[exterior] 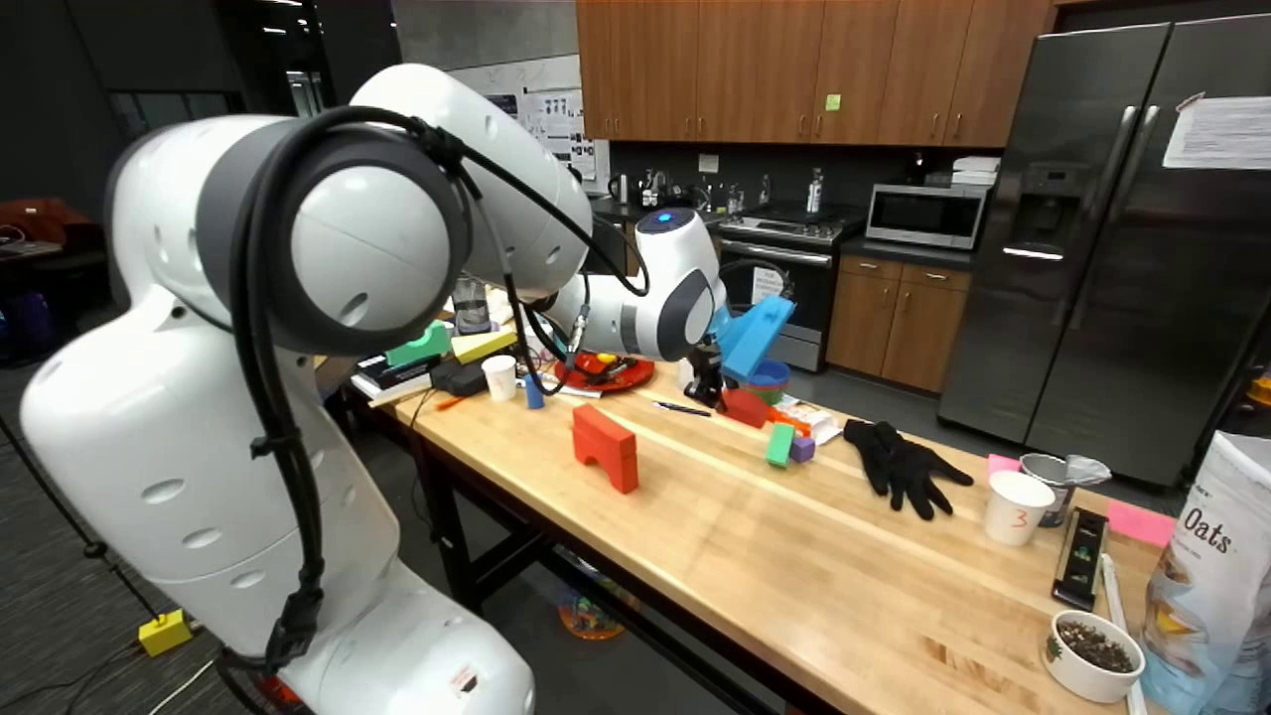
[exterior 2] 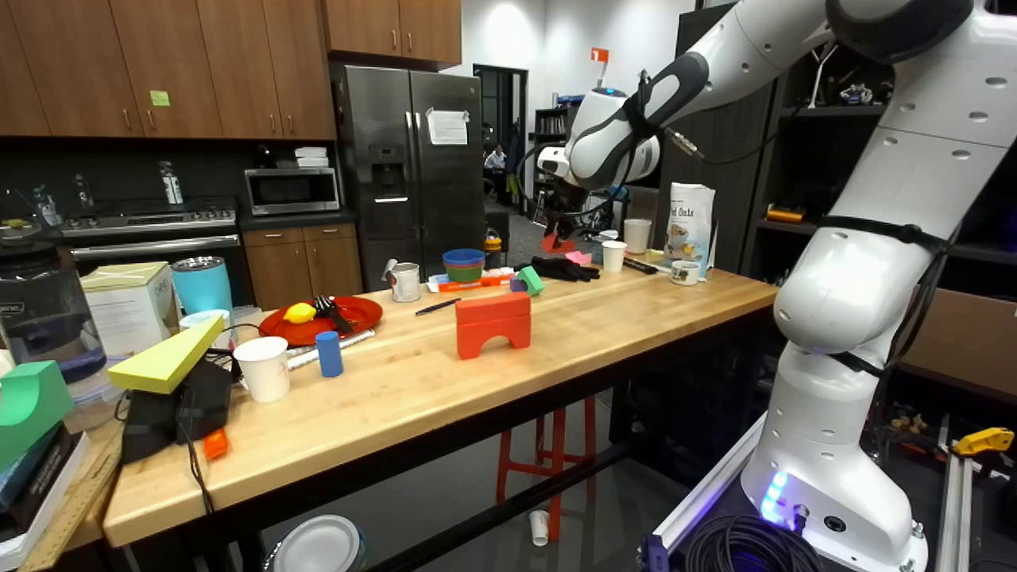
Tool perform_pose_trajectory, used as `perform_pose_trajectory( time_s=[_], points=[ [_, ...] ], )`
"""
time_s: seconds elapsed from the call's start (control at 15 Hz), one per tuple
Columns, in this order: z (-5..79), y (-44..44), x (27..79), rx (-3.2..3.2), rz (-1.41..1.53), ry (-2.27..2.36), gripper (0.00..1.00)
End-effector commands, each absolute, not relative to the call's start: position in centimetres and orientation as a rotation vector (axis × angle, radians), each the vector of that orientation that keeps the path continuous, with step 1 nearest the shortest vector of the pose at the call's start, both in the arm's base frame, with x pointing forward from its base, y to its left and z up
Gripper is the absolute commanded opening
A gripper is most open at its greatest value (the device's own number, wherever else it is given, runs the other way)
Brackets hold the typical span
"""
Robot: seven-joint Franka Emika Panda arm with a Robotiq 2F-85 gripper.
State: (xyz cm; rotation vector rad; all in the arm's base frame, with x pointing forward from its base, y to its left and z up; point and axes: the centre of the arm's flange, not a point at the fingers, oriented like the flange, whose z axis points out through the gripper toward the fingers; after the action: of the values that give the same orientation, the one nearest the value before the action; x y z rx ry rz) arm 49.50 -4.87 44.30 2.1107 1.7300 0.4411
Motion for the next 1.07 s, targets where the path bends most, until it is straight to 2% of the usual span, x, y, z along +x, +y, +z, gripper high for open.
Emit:
perform_pose_trajectory(
  time_s=[0.0,0.4,0.8,0.87,1.0],
  points=[
    [44.2,-2.7,45.5,2.186,0.547,1.670,0.15],
    [44.7,0.0,43.1,2.244,0.595,1.619,0.15],
    [47.4,0.3,44.6,2.148,0.566,1.631,0.15],
    [45.9,0.3,44.3,2.179,0.580,1.633,0.40],
    [46.6,0.3,44.6,2.154,0.579,1.636,0.40]
  ],
)
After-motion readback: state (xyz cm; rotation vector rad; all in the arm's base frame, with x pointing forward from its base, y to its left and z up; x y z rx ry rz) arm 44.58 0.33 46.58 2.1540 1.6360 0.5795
